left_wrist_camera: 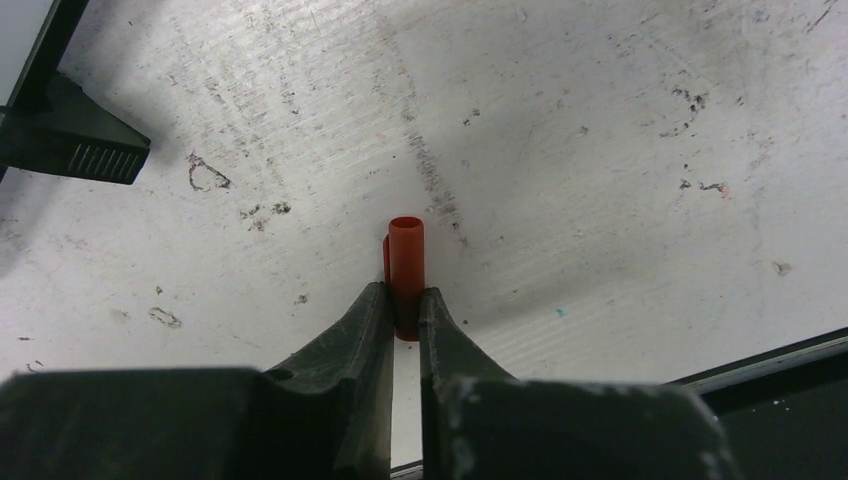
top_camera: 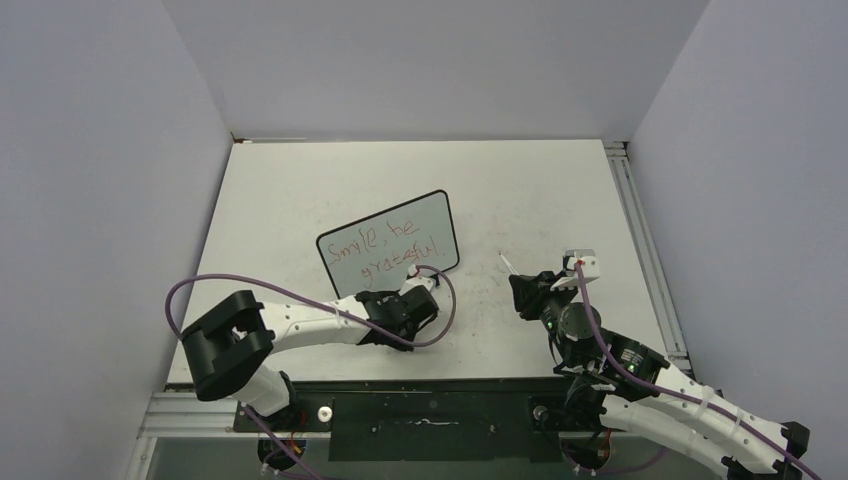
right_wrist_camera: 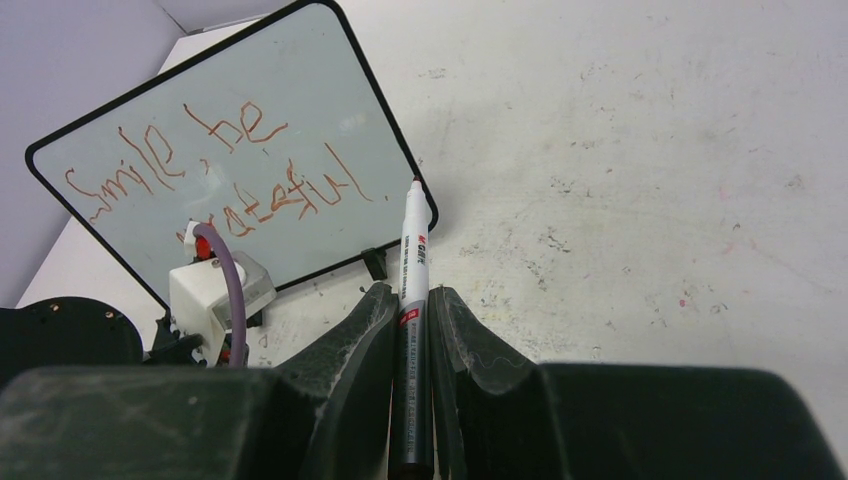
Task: Write a sentence on the whiteboard
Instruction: Pick up the pen cap from the center of the board, then close the whiteboard marker.
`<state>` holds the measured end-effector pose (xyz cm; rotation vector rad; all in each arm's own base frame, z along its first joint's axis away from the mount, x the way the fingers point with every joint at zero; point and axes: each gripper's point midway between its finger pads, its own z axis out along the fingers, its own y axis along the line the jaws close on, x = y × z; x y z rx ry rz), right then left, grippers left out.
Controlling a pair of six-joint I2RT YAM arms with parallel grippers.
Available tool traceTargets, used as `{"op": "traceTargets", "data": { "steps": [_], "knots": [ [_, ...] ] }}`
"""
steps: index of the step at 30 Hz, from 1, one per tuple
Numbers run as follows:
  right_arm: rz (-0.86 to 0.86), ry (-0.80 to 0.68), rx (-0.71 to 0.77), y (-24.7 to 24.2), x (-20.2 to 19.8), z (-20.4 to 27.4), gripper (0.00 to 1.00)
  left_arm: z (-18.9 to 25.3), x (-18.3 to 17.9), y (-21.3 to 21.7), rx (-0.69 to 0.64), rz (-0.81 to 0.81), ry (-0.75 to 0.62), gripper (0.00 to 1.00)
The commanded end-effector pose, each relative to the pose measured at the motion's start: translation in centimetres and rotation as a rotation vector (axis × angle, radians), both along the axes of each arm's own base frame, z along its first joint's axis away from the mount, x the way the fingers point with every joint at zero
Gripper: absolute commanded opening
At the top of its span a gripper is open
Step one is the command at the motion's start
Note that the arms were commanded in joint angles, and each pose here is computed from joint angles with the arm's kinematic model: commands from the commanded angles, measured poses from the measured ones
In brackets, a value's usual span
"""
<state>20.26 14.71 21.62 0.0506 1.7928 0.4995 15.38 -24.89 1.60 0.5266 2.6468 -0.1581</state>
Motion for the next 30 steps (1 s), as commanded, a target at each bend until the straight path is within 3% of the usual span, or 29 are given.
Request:
{"op": "traceTargets", "data": {
  "steps": [1,8,15,19,22,26,30],
  "knots": [
    [0.004,-0.020,0.024,0.0,-0.1,1.5,0.08,-0.2,-0.4,1.0,0.039,0.021,0.005,0.00],
    [0.056,0.045,-0.071,0.9,-0.3,0.7,0.07,5.1,1.5,-0.1,-0.086,-0.026,-0.144,0.00],
    [0.255,0.116,-0.108,3.4,0.2,0.1,0.06,13.4,3.8,0.3,-0.205,-0.139,-0.259,0.00],
    [0.393,0.135,-0.030,4.2,1.0,0.7,0.05,17.7,4.6,2.1,-0.188,-0.252,-0.360,0.00],
    [0.536,0.127,0.067,4.7,1.0,1.8,0.05,18.1,3.7,3.1,-0.150,-0.388,-0.387,0.00],
    [0.768,0.151,0.228,5.5,-0.2,3.0,0.05,18.4,1.6,1.7,-0.256,-0.582,-0.442,0.00],
    [0.898,0.185,0.250,6.4,-1.7,3.8,0.05,17.9,-0.1,0.5,-0.356,-0.688,-0.471,0.00]
  ]
}}
